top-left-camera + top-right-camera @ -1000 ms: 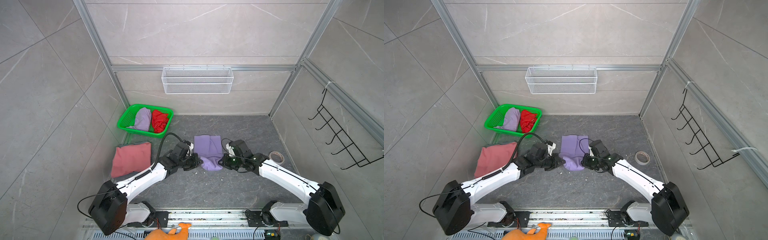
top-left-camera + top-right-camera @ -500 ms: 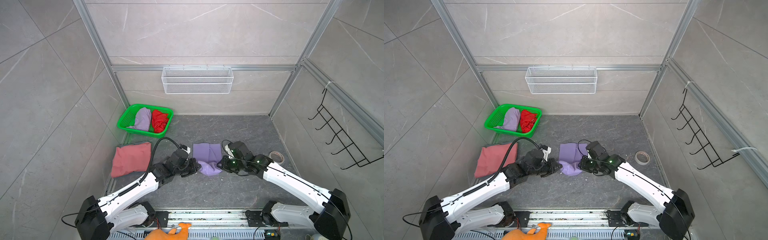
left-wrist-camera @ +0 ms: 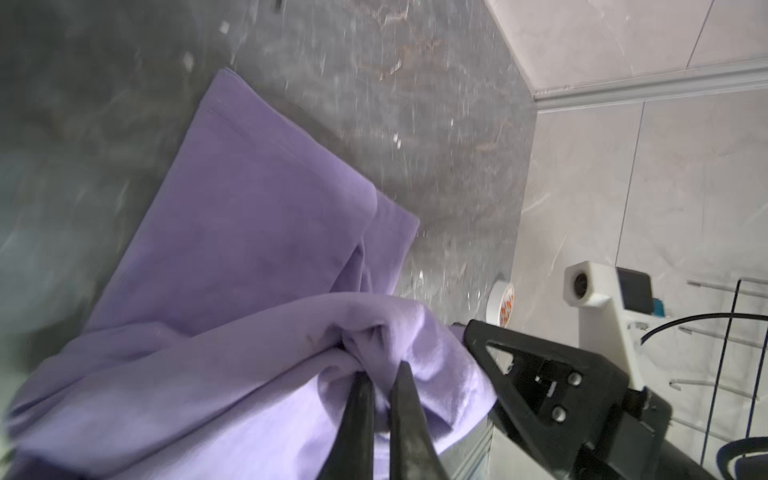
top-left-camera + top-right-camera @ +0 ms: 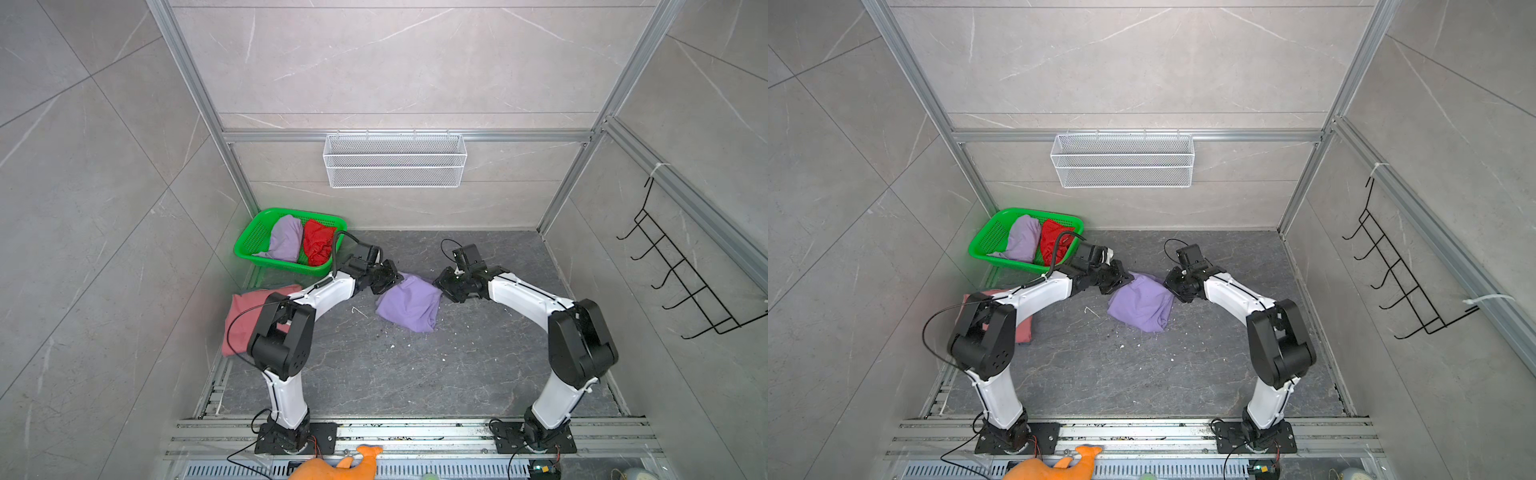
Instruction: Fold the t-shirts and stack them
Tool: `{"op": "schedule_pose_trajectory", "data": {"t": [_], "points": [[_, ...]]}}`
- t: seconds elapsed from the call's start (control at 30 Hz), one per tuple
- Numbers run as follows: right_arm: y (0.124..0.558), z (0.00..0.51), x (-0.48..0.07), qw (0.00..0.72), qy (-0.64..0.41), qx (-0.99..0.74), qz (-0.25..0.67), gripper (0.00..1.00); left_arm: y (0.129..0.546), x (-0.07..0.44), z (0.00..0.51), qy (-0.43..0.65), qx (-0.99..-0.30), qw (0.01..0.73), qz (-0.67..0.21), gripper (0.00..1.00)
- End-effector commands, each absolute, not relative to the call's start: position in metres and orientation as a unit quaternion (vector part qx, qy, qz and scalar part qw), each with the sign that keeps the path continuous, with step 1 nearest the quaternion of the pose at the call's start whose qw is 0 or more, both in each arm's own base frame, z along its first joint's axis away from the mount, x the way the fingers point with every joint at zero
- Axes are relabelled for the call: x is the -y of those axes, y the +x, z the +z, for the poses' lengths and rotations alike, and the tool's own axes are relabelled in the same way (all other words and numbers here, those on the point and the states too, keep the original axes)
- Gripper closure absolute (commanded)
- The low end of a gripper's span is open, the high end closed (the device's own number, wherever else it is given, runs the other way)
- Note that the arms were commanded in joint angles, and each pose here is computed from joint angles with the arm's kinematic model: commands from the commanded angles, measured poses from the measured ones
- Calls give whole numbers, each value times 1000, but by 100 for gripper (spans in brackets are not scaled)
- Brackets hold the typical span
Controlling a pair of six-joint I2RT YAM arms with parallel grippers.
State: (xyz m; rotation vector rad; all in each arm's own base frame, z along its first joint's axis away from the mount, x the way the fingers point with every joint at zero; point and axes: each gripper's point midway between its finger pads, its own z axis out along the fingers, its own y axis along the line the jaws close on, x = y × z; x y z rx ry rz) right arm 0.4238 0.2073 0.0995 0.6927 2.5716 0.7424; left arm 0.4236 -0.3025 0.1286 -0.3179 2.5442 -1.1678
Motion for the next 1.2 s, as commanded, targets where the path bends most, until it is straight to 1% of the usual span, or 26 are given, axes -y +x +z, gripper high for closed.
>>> {"op": "schedule_pose_trajectory", "data": {"t": [0.0, 0.03, 0.1, 0.13, 0.17, 0.27, 0.37, 0.47, 0.57, 0.63, 0.77, 0.9, 1.03, 1.17], "points": [[452, 118, -209, 234, 236, -903, 273, 43, 444, 311, 134, -93, -886, 174, -418, 79], [456, 123, -208, 241, 232, -902, 273, 41, 450, 308, 129, -99, -889, 175, -411, 68], [458, 132, -202, 260, 226, -901, 263, 35, 461, 301, 122, -113, -893, 188, -393, 57], [457, 138, -198, 276, 221, -899, 260, 29, 465, 297, 120, -116, -895, 199, -381, 53], [454, 143, -194, 289, 218, -896, 257, 27, 468, 292, 118, -121, -899, 206, -368, 51], [444, 154, -184, 311, 200, -897, 242, 25, 469, 279, 120, -125, -908, 224, -330, 47], [432, 151, -183, 302, 177, -907, 233, 25, 463, 271, 126, -115, -916, 242, -300, 46], [423, 141, -192, 286, 161, -912, 247, 26, 453, 272, 134, -95, -921, 255, -280, 46], [417, 123, -200, 261, 157, -921, 243, 28, 444, 284, 136, -54, -927, 248, -276, 47], [414, 110, -205, 250, 154, -927, 235, 29, 444, 289, 131, -27, -932, 245, -265, 47], [412, 91, -215, 239, 138, -934, 225, 28, 451, 303, 124, 32, -933, 238, -270, 47], [415, 72, -203, 247, 139, -942, 181, 26, 463, 306, 115, 62, -938, 235, -246, 47], [423, 66, -203, 274, 110, -940, 174, 24, 473, 304, 111, 104, -935, 256, -223, 48], [430, 67, -203, 302, 82, -932, 181, 23, 475, 304, 105, 157, -924, 252, -239, 50]]}}
